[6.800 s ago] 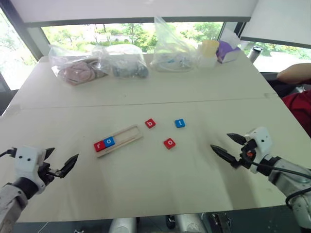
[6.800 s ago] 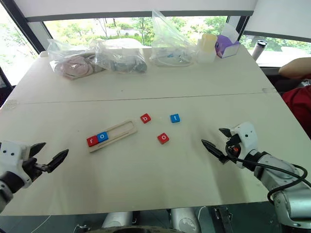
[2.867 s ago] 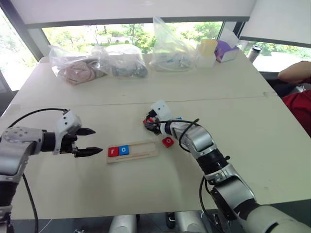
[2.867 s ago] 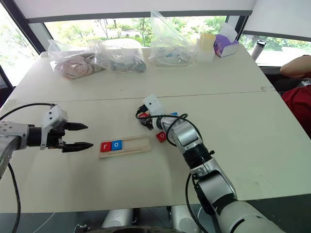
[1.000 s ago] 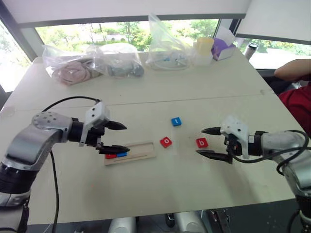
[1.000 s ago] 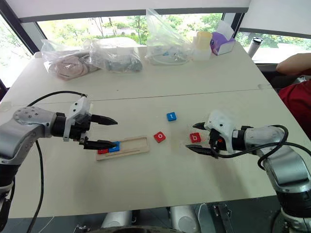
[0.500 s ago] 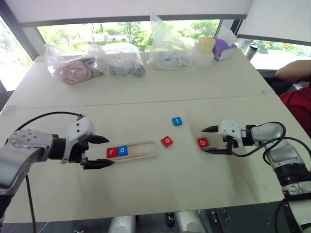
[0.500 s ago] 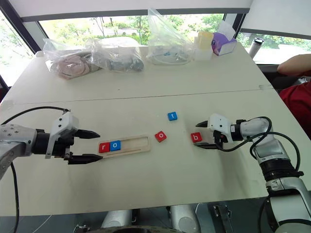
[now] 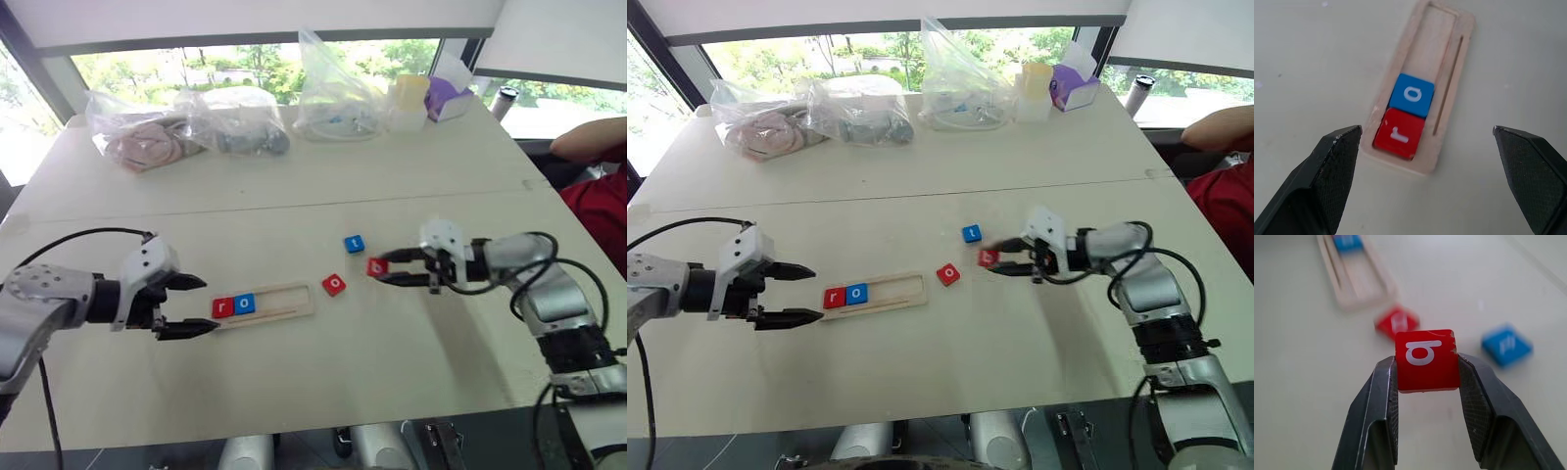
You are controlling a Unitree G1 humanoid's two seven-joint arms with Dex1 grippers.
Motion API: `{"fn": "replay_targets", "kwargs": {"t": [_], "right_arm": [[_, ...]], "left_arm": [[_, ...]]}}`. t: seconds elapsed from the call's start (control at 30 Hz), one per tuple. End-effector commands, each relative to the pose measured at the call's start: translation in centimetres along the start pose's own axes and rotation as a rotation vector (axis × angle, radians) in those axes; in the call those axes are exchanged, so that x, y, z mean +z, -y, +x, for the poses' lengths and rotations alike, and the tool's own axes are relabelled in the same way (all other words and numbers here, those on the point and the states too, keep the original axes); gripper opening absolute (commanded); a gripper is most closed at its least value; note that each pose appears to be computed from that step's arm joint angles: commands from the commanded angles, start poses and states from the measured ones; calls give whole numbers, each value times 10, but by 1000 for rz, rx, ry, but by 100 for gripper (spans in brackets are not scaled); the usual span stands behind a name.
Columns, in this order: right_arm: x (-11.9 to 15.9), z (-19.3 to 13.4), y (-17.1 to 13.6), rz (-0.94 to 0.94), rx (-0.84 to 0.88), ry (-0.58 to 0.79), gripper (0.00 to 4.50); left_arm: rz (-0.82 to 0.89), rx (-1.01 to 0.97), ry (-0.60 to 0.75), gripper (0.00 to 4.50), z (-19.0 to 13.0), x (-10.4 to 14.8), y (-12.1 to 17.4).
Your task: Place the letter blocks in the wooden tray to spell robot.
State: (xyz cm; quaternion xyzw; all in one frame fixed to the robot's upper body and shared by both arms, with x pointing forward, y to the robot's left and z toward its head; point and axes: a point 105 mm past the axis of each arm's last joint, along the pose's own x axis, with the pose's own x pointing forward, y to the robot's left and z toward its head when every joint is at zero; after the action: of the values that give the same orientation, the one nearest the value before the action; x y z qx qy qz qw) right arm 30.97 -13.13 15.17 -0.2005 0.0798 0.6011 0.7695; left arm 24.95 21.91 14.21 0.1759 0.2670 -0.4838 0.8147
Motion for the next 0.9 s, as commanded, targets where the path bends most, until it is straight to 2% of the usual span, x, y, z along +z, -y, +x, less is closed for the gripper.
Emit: {"fn": "replay_targets", "kwargs": {"t": [0.03, 0.1, 0.2, 0.4, 0.9], "right_arm": [[28, 35, -8, -77, 35, -4, 113], [34, 53, -10, -89, 43, -20, 113], [43, 85, -25, -92, 129, -9, 113], [35, 124, -37, -111, 169, -79, 113], [33, 156, -45, -111, 220, -99, 113]], "left_arm": [[40, 42, -60, 450, -23, -4, -2], [35, 31, -102, 450, -30, -11, 2], [10, 43, -94, 450, -38, -12, 7], [-14, 83, -49, 450, -31, -12, 12], [-38, 103, -30, 450, -28, -12, 16]]}}
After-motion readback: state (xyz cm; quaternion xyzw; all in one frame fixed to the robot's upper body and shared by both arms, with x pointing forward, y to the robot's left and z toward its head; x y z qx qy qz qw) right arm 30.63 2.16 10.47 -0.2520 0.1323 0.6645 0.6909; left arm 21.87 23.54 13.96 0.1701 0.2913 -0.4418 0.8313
